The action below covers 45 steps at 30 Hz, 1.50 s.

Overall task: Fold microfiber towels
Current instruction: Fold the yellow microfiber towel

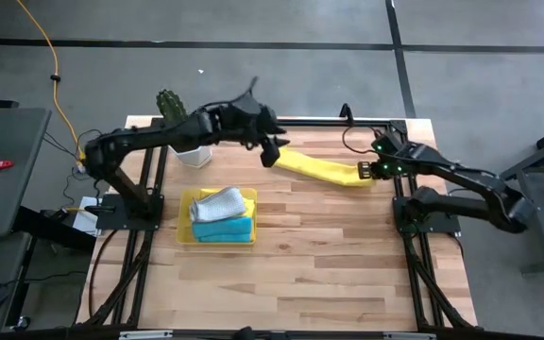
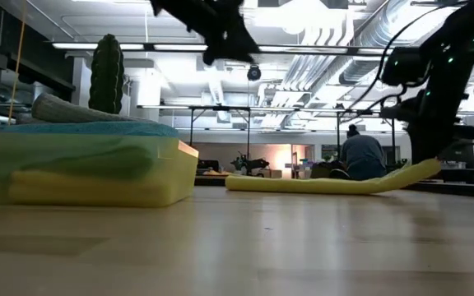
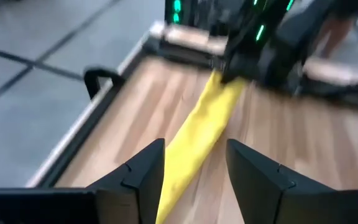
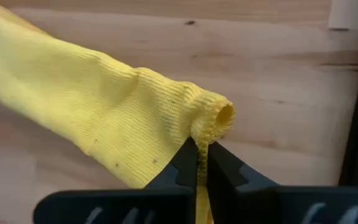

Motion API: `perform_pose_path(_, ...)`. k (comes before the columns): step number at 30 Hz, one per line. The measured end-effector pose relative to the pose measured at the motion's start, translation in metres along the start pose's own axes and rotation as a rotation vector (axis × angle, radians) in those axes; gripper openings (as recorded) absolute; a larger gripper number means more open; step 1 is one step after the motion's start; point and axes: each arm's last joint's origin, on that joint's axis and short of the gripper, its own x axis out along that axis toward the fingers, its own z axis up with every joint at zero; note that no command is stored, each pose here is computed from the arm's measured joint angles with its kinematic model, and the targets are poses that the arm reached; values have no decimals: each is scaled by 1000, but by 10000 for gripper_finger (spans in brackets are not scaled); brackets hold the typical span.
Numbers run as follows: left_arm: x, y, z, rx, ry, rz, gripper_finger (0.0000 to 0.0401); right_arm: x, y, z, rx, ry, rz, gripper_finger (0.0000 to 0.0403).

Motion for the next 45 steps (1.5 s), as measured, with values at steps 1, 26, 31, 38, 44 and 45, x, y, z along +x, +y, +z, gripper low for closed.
perform_pose_path(1,8,-1,-5,12,26,-5,156,-4,-1,-2,0,-4,13,2)
perform_pose_path(26,143,24,-109,196,333,81,0,-34,-5,-18,-43,99,33,0)
perform_pose_path(31,143,19,-113,243,365,59,0,-54,5,-11,-60,65,72,0)
perform_pose_path(38,145,15,-115,214,369,106,0,-69,23,-3,-36,2,202,0)
perform_pose_path(44,135,13,-108,188,381,95,0,-72,50,10,-65,-34,282,0)
perform_pose_path(45,130,13,-103,188,365,83,0,-72,56,13,-77,-40,297,0)
